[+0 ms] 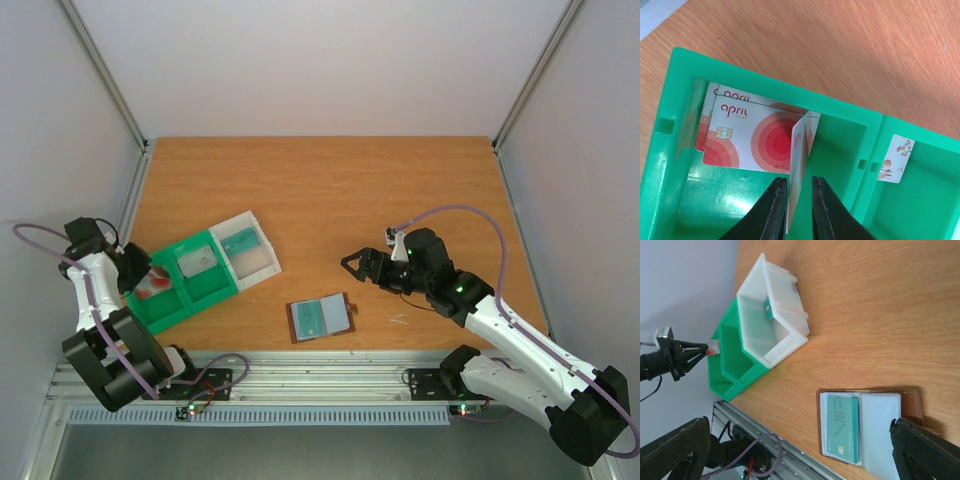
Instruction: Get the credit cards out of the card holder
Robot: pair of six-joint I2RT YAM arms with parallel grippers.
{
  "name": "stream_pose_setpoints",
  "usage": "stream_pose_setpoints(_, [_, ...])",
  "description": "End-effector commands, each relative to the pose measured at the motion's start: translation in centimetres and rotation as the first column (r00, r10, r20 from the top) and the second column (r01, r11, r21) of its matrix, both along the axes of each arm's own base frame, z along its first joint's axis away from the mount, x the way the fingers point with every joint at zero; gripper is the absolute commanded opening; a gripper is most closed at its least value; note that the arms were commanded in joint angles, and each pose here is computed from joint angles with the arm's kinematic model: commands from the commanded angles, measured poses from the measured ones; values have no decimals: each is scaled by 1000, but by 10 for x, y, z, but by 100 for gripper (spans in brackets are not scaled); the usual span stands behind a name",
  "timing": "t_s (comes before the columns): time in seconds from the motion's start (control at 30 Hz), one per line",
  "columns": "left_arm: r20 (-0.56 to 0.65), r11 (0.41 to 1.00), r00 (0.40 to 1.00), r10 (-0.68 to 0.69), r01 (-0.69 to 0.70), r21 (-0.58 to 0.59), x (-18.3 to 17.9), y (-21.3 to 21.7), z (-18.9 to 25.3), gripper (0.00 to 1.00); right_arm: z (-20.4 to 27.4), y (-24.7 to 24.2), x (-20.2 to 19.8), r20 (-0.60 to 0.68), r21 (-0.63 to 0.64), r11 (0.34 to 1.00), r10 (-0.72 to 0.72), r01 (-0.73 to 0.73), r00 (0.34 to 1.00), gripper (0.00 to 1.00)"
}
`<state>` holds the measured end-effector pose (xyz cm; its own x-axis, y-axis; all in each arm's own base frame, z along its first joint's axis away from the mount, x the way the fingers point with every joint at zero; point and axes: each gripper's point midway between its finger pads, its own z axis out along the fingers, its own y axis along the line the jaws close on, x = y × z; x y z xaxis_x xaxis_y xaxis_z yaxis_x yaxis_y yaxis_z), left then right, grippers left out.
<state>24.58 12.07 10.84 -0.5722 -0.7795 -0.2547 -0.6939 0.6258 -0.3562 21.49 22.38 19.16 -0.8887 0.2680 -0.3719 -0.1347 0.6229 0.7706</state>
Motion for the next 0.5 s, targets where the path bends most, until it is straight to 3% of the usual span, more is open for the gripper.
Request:
stream_pose_setpoints(0.0, [15, 999, 1000, -7, 7, 32, 7, 9, 0, 15, 14, 2, 4, 19, 29, 1000, -7, 6, 1000, 99])
stream_pose_setpoints(0.47, [7, 999, 1000, 16, -17, 43, 14, 19, 0, 19, 16, -2, 6, 32, 25, 999, -31, 30, 999, 98])
